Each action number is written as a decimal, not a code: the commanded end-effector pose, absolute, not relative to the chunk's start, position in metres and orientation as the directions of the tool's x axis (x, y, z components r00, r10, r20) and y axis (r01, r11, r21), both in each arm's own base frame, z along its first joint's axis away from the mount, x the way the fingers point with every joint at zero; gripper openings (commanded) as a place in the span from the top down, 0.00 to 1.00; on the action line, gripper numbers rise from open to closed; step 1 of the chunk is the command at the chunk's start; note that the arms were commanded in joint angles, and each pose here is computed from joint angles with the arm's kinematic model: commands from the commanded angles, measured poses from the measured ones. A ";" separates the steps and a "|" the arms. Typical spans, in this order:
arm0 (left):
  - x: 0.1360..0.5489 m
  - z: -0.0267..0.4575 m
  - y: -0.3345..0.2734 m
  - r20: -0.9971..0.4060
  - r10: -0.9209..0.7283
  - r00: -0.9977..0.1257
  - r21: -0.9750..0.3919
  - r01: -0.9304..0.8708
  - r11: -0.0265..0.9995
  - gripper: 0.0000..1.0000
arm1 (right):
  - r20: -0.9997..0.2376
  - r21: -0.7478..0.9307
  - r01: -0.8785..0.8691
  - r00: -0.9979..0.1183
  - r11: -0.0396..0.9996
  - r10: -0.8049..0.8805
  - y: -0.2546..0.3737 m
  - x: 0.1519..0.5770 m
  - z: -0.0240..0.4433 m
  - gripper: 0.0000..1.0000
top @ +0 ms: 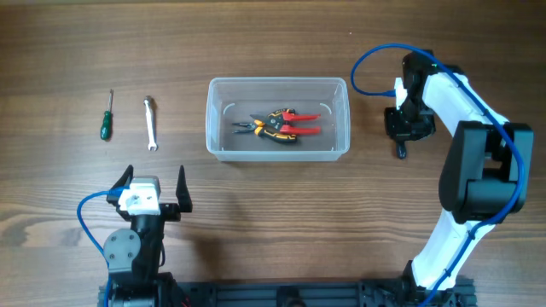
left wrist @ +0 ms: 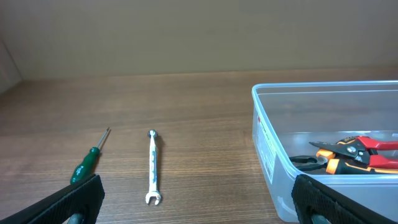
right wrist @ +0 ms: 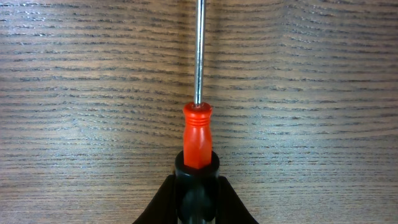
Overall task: Pack container
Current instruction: 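Lift the screwdriver and carry it over the container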
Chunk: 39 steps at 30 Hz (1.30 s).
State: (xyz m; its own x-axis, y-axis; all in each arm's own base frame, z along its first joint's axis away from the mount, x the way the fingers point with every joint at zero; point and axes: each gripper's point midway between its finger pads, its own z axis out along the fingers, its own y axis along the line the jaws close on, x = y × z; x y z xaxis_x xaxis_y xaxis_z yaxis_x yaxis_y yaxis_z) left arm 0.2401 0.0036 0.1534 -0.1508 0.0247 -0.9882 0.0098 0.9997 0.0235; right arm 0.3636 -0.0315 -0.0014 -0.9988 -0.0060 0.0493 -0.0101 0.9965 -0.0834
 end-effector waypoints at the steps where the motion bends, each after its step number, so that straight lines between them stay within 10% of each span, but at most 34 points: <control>1: 0.240 0.152 0.004 -0.989 0.016 -0.148 0.016 0.003 1.000 0.00 | 0.071 -0.066 -0.017 -0.997 0.998 -0.012 -0.029 0.362 -0.008 0.96; 19: 0.240 0.152 0.004 -0.989 0.016 -0.148 0.016 0.003 1.000 0.00 | -0.225 -0.012 -0.225 -0.949 0.974 -0.222 0.028 0.429 0.165 0.96; 30: 0.240 0.152 0.004 -0.989 0.016 -0.148 0.015 0.003 1.000 0.00 | -0.290 -0.121 -0.780 -0.563 0.614 -0.774 0.169 0.400 0.196 0.96; 39: 0.240 0.152 0.004 -0.989 0.016 -0.148 0.016 0.003 1.000 0.00 | -0.291 -0.067 -0.873 -0.446 0.483 -0.846 0.223 0.369 0.179 0.96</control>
